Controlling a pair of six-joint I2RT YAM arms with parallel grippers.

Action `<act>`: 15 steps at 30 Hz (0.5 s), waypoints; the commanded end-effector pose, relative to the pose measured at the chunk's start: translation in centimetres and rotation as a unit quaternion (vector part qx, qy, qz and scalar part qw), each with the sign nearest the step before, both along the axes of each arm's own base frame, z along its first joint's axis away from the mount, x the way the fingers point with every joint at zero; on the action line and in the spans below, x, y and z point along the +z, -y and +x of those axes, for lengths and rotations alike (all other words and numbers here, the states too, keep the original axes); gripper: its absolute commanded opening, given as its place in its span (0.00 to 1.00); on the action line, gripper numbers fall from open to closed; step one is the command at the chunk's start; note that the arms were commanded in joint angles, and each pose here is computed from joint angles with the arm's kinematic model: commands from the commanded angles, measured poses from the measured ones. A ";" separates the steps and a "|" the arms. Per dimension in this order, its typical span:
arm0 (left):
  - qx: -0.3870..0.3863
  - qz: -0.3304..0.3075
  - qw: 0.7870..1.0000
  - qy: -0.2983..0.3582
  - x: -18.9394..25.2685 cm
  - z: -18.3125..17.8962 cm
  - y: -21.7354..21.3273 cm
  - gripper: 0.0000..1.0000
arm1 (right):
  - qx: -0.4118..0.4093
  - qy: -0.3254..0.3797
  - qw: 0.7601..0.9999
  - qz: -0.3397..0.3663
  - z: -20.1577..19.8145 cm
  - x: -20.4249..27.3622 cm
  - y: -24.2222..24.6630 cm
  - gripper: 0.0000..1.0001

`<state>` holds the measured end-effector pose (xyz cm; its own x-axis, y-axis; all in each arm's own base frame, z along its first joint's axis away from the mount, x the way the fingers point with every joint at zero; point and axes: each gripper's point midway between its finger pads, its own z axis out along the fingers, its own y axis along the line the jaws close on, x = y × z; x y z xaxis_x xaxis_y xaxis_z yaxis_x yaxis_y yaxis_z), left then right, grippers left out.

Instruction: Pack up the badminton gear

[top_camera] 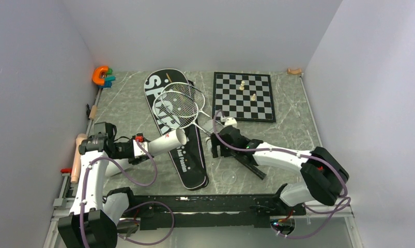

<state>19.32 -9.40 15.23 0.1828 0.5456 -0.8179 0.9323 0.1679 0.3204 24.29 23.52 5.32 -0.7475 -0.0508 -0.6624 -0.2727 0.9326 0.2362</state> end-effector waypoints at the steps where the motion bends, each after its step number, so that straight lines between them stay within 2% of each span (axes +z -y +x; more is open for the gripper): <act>1: -0.005 -0.031 1.000 0.002 1.1 -0.1 0.8 0.41 | -0.001 0.095 0.994 -0.047 2.9 2.6 -2.0 0.84; 6: -0.001 -0.033 0.999 0.000 1.3 -0.1 0.8 0.41 | -0.001 0.116 0.990 -0.083 3.6 2.3 -2.9 0.81; 11: 0.002 -0.034 0.999 -0.002 1.2 -0.1 0.8 0.41 | 0.005 0.126 0.989 -0.080 3.9 2.2 -3.5 0.78; 15: 0.004 -0.036 0.999 -0.002 1.3 -0.1 0.8 0.41 | 0.024 0.134 0.989 -0.052 4.1 3.3 -4.9 0.73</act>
